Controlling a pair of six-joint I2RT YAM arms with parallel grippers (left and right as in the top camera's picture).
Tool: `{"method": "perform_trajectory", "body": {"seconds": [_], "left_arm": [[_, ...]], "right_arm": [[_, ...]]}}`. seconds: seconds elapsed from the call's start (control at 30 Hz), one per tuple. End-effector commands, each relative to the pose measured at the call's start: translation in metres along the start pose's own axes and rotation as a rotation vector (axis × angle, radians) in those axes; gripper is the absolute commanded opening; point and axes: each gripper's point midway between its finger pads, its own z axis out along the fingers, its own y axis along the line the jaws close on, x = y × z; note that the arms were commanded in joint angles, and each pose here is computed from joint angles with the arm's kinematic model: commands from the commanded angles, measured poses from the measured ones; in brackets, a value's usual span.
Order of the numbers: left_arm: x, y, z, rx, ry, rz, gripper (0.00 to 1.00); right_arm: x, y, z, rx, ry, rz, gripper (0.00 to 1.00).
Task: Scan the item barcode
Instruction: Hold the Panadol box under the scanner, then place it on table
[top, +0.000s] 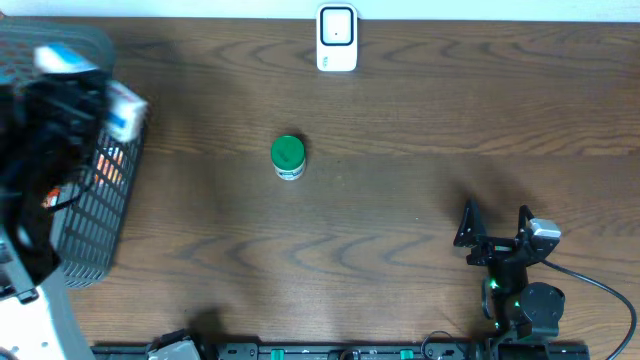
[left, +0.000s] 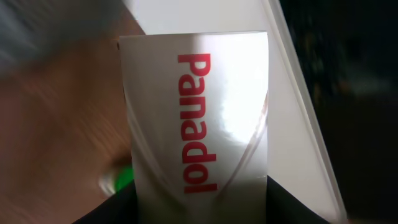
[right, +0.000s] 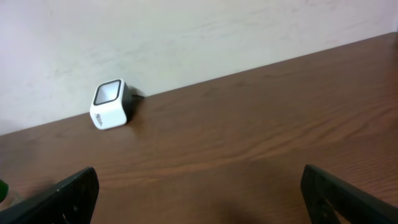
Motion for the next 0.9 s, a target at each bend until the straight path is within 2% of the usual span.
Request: {"method": "perform_trajectory", "body": {"seconds": [0.0, 0.23, 0.6, 0.7, 0.87], "left_arm": [[0.038, -0.024, 0.014, 0.075, 0.161, 0.017, 0.53], [0.116, -0.053, 0.063, 0.102, 0.422, 0.112, 0.53], [0.259, -0.029, 0.152, -0.075, 0.782, 0.244, 0.53], [0.292, -0.019, 0.174, -0.111, 0.823, 0.293, 0.53], [0.335, 0.023, 0.21, -0.264, 0.834, 0.415, 0.56]], "right_arm": [[0.0, 0.001, 0.0, -0.004, -0.001, 0.01, 0.99], [0.0, 0.001, 0.0, -0.004, -0.001, 0.01, 0.99], [0.0, 0.001, 0.0, -0.004, -0.001, 0.01, 0.99], [0.0, 0.001, 0.0, -0.004, -0.001, 0.01, 0.99], [0.0, 0.001, 0.0, -0.004, -0.001, 0.01, 0.99]]}}
